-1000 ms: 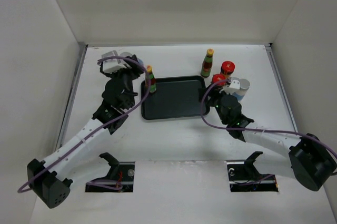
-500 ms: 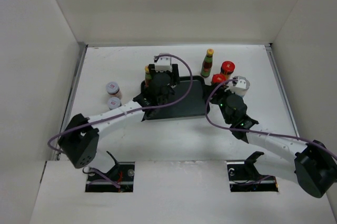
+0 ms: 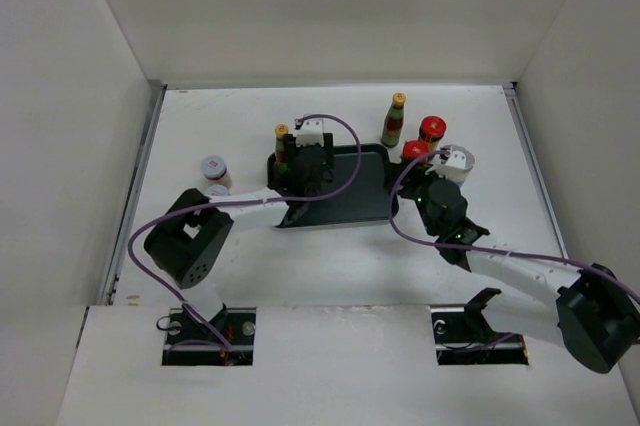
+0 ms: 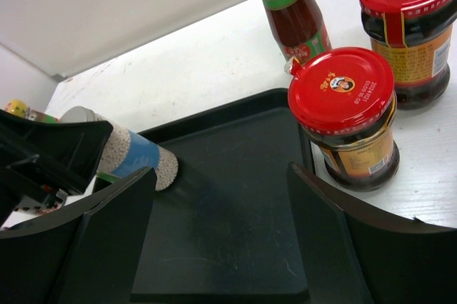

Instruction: Organize the condiment bottles

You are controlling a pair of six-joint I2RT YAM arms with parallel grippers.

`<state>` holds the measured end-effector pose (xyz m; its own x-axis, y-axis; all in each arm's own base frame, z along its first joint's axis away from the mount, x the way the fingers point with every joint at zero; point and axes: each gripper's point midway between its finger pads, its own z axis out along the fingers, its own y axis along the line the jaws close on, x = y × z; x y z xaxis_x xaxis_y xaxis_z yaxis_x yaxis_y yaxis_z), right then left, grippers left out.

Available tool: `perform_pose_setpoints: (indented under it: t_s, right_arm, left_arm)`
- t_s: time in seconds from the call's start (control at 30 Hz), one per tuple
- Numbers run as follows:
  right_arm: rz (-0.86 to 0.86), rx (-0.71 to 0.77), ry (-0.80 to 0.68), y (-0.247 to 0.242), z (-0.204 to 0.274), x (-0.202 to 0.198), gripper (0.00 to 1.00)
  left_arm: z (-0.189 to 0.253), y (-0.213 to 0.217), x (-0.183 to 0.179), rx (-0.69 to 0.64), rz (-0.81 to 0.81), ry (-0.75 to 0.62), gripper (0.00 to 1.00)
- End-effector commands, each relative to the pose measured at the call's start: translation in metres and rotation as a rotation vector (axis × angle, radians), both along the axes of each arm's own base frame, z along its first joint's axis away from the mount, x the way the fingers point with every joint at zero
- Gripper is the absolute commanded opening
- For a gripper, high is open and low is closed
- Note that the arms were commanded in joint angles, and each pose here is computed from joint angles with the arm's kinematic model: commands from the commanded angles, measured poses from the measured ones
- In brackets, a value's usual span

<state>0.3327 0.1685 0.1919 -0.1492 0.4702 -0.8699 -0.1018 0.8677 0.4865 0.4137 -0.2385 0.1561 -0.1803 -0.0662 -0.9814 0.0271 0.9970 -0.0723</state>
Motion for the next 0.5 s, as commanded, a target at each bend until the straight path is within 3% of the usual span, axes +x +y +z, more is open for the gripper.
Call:
perform_pose_setpoints:
  t_s: [0.0,0.1,0.2,0.27,0.37,0.47]
  right_arm:
    - [-0.004,0.039,-0.037,0.002,0.012,0.005,0.81]
    - [-0.005,0.037,-0.030,0.003,0.010,0.006,0.81]
    - [-0.003,0.030,-0.029,0.004,0.009,0.007,0.81]
    - [-0.003,0.037,-0.029,0.004,0.010,0.006,0.82]
    - [-0.003,0.033,-0.031,0.004,0.010,0.006,0.84]
    - [-0.002,0.036,-0.028,0.004,0.009,0.006,0.85]
  left_arm:
    - [0.049,-0.002,0.015,-0.142,0.023,-0.154,0.46]
    - [0.042,-0.001,0.017,-0.135,0.025,-0.141,0.55]
    - [0.039,-0.008,0.016,-0.138,-0.004,-0.135,0.76]
    - [0.043,-0.011,0.014,-0.142,-0.019,-0.137,0.84]
    - [0.062,-0.012,0.006,-0.162,-0.035,-0.166,0.90]
    - [0.093,-0.005,-0.012,-0.194,-0.043,-0.214,0.89]
